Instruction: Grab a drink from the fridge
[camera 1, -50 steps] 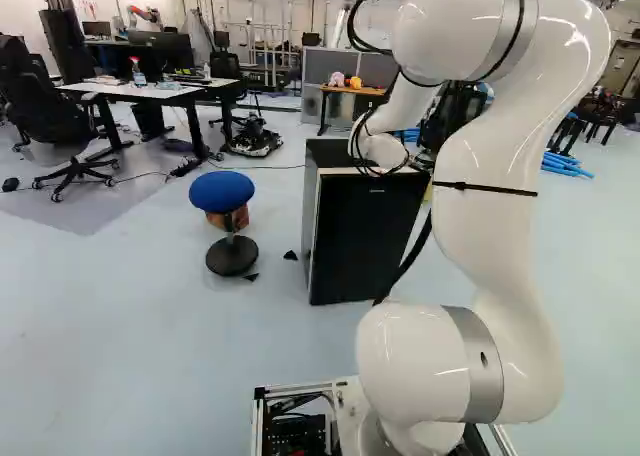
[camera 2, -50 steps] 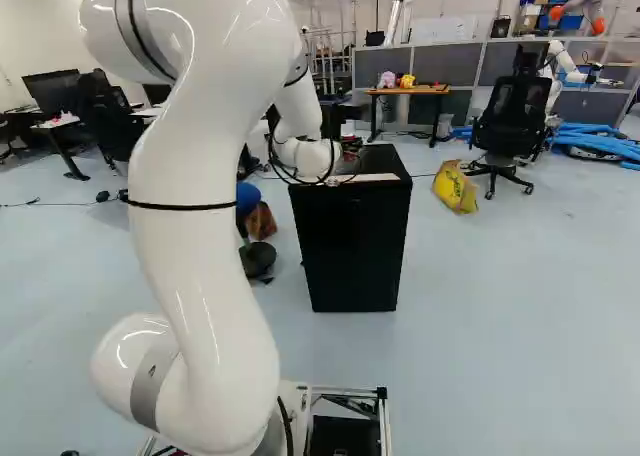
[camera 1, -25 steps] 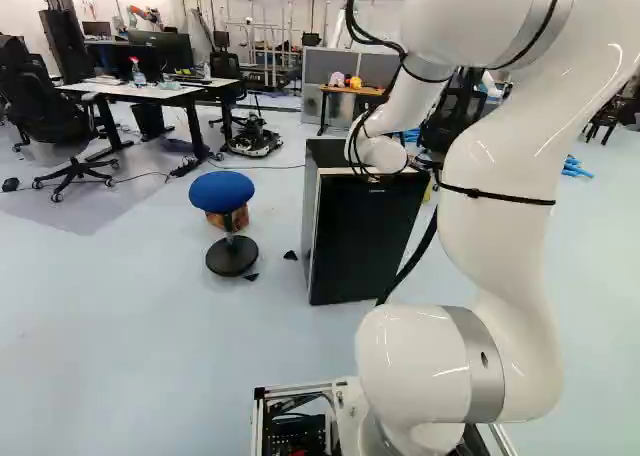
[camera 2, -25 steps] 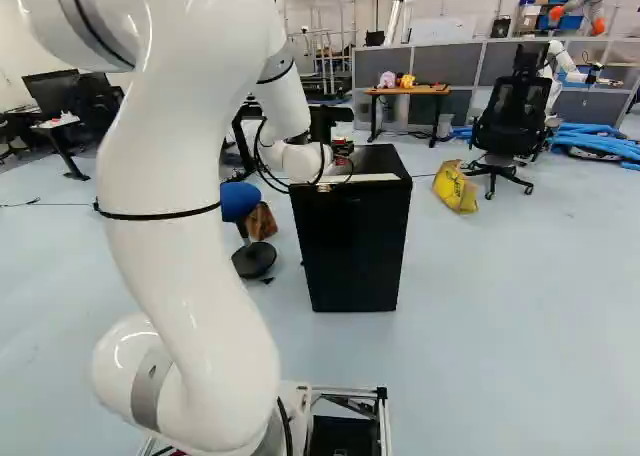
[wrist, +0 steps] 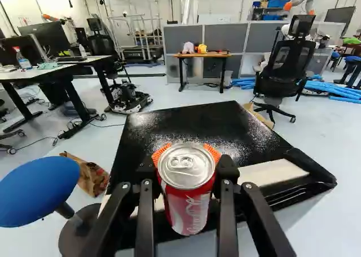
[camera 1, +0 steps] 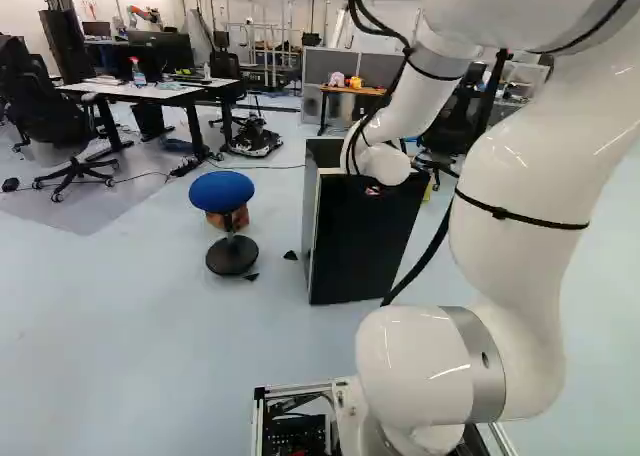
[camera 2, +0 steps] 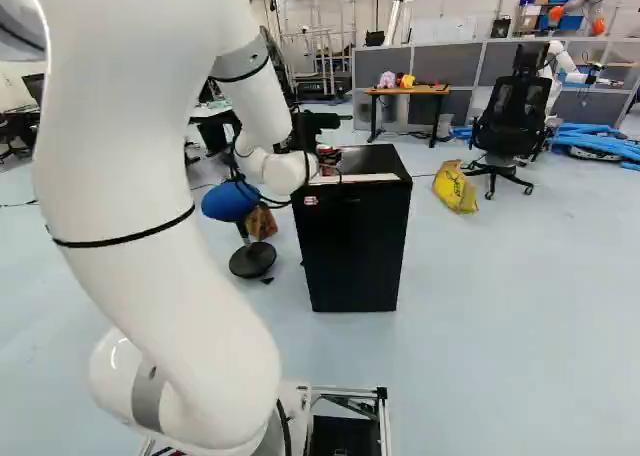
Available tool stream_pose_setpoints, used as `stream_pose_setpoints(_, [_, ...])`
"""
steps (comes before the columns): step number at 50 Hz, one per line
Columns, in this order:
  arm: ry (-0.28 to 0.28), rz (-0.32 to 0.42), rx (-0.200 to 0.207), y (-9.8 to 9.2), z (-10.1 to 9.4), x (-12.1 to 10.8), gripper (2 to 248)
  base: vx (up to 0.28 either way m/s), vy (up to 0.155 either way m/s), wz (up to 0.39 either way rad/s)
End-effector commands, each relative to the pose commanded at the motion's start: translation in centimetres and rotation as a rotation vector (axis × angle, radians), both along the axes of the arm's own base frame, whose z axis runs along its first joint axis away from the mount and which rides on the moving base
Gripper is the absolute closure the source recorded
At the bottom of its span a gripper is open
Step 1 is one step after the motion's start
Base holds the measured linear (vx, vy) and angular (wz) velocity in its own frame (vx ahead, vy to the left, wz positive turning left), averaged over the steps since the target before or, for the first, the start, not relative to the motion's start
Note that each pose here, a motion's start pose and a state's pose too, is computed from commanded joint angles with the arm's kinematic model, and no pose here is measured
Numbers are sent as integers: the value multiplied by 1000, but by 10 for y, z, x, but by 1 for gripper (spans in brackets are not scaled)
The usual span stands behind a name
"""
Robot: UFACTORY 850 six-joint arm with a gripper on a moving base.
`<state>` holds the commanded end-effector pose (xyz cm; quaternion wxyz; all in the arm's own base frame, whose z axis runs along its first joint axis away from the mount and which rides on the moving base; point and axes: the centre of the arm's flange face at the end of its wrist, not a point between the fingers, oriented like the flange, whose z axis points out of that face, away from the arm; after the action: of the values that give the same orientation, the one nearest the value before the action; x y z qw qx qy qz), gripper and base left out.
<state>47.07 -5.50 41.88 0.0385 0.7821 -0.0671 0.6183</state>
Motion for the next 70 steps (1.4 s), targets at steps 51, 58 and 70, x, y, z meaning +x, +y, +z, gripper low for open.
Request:
stream_pose_setpoints(51, [76,119,-11,46,-35,-154,152,0,0,0])
stream_pose_setpoints(58, [82,129,-12,49,-40,-167,152,0,0,0])
stream_pose_setpoints(70, [91,142,-14,52,-46,-184,152,0,0,0])
